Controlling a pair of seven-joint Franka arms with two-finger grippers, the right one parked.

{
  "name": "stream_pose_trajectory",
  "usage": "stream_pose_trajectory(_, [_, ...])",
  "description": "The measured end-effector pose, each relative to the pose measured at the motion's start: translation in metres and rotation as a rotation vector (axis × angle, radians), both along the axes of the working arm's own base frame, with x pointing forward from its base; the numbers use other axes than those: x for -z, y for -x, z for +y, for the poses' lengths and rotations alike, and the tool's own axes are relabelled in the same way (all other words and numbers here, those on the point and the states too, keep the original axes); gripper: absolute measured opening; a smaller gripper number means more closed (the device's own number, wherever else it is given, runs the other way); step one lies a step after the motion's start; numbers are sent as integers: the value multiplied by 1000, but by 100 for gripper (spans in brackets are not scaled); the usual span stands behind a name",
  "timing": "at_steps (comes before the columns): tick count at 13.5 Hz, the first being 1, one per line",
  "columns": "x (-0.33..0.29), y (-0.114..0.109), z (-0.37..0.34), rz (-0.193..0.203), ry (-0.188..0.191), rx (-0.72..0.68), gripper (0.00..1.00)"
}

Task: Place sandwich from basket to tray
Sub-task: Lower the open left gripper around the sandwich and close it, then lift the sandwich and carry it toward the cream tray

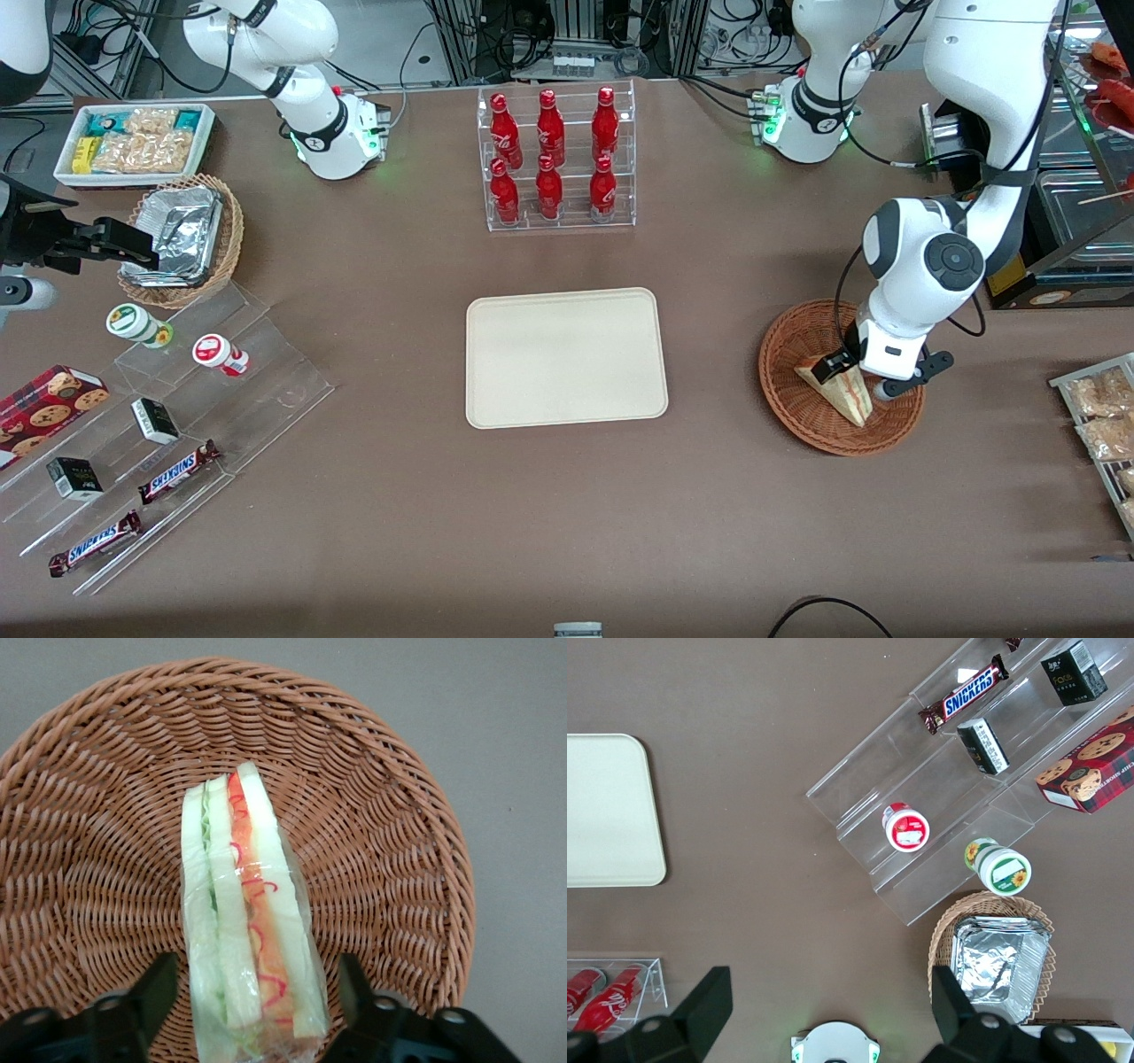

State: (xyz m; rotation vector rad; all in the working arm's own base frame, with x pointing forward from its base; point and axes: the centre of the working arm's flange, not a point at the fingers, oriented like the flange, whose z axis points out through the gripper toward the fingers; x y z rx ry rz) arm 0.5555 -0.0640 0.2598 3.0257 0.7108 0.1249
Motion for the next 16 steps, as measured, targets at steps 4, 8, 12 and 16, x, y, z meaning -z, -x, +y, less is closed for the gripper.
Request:
stream_pose_trajectory(4, [-3,-3,0,-9,1,0,35])
stream_pose_trajectory(8, [-34,-16,-2,2,0,0,22])
stream_pose_trajectory(12, [-137,-36,-24,54,-6,34,15])
stream_pose_trajectory(16, [-214,-40,-110,14,4,148,15])
